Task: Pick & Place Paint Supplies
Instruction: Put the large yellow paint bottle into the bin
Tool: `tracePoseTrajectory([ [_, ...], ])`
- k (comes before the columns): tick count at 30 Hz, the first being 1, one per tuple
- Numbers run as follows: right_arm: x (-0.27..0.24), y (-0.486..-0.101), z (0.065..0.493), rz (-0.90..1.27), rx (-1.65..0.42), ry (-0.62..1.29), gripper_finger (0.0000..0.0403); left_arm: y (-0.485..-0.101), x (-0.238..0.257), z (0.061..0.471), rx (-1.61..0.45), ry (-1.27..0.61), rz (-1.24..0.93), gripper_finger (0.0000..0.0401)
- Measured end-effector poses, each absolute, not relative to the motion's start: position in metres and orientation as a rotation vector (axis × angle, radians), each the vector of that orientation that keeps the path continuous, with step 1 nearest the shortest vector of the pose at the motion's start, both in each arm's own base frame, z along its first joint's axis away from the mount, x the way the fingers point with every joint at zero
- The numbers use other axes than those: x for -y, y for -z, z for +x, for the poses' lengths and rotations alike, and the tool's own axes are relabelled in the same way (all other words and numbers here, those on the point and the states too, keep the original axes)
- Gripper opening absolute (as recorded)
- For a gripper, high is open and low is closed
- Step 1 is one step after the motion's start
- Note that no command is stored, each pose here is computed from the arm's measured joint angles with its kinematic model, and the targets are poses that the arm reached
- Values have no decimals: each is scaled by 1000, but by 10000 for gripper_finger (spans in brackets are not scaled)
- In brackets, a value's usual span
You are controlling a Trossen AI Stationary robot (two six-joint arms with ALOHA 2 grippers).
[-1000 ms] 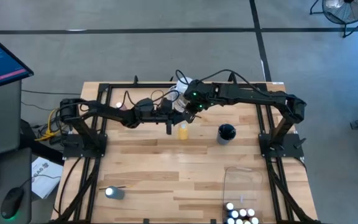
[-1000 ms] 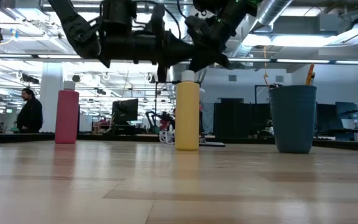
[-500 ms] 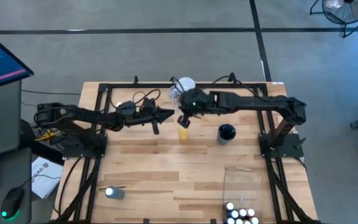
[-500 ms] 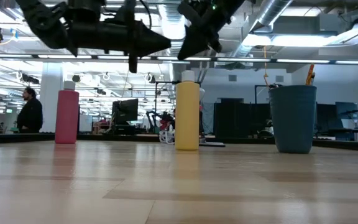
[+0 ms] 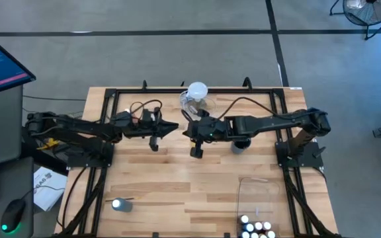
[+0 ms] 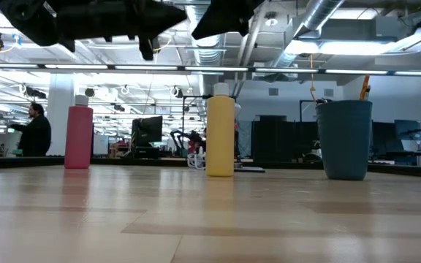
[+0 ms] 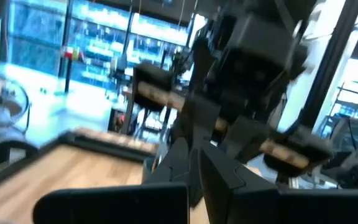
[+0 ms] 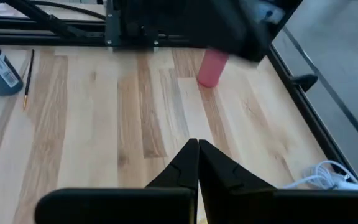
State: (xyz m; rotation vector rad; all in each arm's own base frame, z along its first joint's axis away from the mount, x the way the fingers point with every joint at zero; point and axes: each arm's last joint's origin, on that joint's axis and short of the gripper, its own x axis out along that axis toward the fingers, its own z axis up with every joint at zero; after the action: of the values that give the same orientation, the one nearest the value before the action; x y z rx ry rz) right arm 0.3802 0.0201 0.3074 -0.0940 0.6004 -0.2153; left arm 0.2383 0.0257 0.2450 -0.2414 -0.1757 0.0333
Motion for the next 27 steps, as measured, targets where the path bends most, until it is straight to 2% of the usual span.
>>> tracePoseTrajectory([
  [16,-13,-301,375,-122,-690,226,0,-262,-22,229,272,-4,-172,0],
  [27,-15,-300,377,-119,-679,220,0,-266,-22,228,320,1,-167,0],
])
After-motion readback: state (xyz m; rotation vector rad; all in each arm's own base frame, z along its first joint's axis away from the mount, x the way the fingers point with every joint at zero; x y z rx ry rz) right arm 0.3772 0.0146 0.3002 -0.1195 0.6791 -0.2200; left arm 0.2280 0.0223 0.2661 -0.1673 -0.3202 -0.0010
